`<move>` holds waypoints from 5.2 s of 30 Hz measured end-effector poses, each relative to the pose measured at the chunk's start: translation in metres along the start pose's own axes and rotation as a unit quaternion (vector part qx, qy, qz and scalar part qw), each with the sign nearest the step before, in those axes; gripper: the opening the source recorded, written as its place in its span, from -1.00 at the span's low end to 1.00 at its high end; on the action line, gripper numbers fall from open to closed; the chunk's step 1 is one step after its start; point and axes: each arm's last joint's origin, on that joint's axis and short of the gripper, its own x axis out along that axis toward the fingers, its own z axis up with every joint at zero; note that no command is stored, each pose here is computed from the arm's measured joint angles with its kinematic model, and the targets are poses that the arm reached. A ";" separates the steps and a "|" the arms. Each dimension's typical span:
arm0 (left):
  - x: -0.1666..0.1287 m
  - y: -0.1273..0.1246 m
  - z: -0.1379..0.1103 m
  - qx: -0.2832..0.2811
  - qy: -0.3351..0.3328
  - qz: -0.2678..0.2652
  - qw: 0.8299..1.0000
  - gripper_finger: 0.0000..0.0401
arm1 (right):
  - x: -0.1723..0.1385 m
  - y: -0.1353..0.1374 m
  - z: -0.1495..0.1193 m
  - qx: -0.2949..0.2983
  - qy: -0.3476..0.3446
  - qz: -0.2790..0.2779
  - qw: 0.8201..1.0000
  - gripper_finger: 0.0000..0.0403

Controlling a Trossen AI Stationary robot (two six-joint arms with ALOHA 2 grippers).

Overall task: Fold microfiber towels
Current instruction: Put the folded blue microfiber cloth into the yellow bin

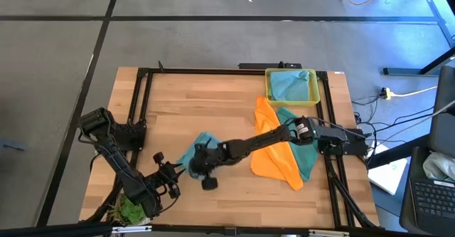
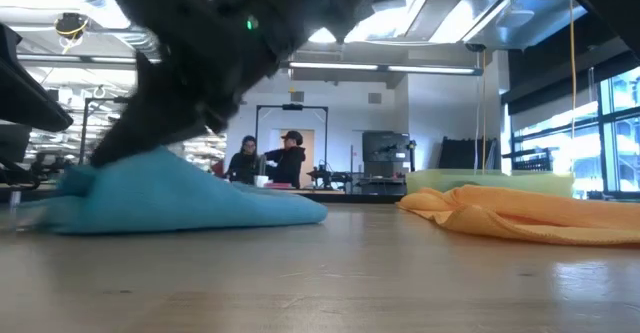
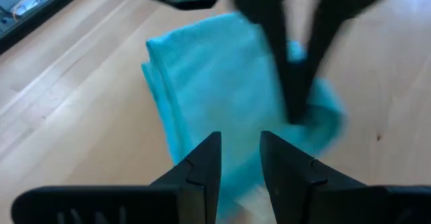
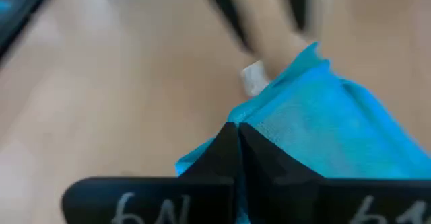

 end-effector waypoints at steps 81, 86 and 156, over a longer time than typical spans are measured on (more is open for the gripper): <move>0.044 -0.006 -0.020 -0.034 0.061 -0.051 0.996 -0.52 | -0.004 -0.052 -0.086 0.282 0.063 0.122 0.950 -0.51; 0.044 -0.005 -0.020 -0.035 0.063 -0.049 0.996 -0.52 | -0.003 -0.050 -0.087 0.268 0.066 0.108 0.955 -0.92; 0.025 -0.018 0.003 -0.039 0.015 -0.033 0.999 -0.52 | -0.340 -0.241 -0.163 0.382 0.349 -0.396 0.759 -0.95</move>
